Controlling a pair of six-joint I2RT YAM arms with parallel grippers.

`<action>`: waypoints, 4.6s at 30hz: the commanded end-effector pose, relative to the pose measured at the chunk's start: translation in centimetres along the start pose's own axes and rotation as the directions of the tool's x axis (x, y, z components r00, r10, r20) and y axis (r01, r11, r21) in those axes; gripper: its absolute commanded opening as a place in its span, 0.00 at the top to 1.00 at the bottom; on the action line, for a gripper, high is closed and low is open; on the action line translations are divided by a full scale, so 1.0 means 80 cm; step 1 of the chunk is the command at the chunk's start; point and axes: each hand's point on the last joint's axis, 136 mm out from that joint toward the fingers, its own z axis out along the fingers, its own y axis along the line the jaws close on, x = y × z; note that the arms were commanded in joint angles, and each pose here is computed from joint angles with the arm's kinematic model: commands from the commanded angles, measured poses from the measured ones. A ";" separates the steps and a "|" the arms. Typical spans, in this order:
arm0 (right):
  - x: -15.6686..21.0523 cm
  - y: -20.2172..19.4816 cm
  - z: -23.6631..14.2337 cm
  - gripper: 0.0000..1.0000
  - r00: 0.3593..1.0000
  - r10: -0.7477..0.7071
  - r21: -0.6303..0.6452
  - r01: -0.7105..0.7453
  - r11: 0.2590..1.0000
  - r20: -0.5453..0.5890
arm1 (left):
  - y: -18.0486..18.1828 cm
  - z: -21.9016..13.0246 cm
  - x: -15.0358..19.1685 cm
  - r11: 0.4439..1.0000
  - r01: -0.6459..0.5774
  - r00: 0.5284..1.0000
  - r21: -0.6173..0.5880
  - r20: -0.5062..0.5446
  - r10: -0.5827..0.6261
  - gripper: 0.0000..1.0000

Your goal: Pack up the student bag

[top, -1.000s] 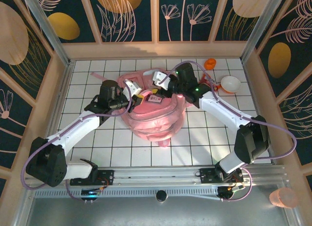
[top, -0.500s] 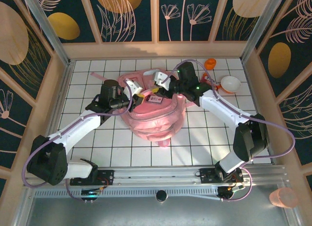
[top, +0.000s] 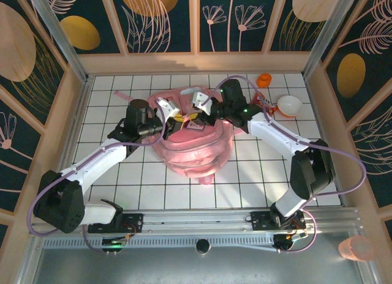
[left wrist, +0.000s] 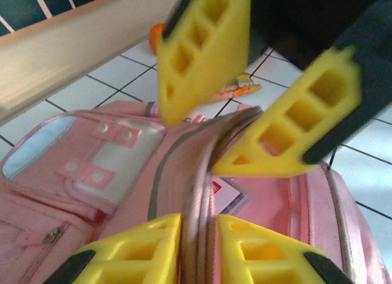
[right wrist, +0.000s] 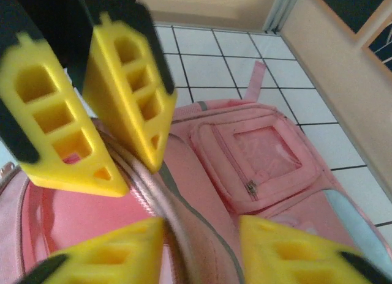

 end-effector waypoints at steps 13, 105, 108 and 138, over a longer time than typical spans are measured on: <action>-0.033 -0.012 -0.037 1.00 0.993 -0.031 -0.092 0.042 0.995 0.118 | 0.034 -0.075 0.046 0.991 0.118 0.993 0.058 0.000 -0.118 0.25; 0.028 0.107 0.061 0.55 0.954 -0.182 -0.016 0.184 0.983 -0.240 | 0.018 -0.056 0.114 0.985 0.020 0.990 0.173 -0.138 0.005 1.00; 0.027 0.096 0.065 0.79 0.964 -0.135 0.027 0.145 0.989 -0.228 | 0.012 -0.055 0.113 0.983 0.020 0.990 0.185 -0.140 0.006 1.00; 0.064 0.109 0.062 1.00 0.968 -0.204 -0.080 0.194 0.978 -0.147 | -0.074 -0.048 0.065 0.902 0.152 0.986 0.405 -0.123 -0.111 1.00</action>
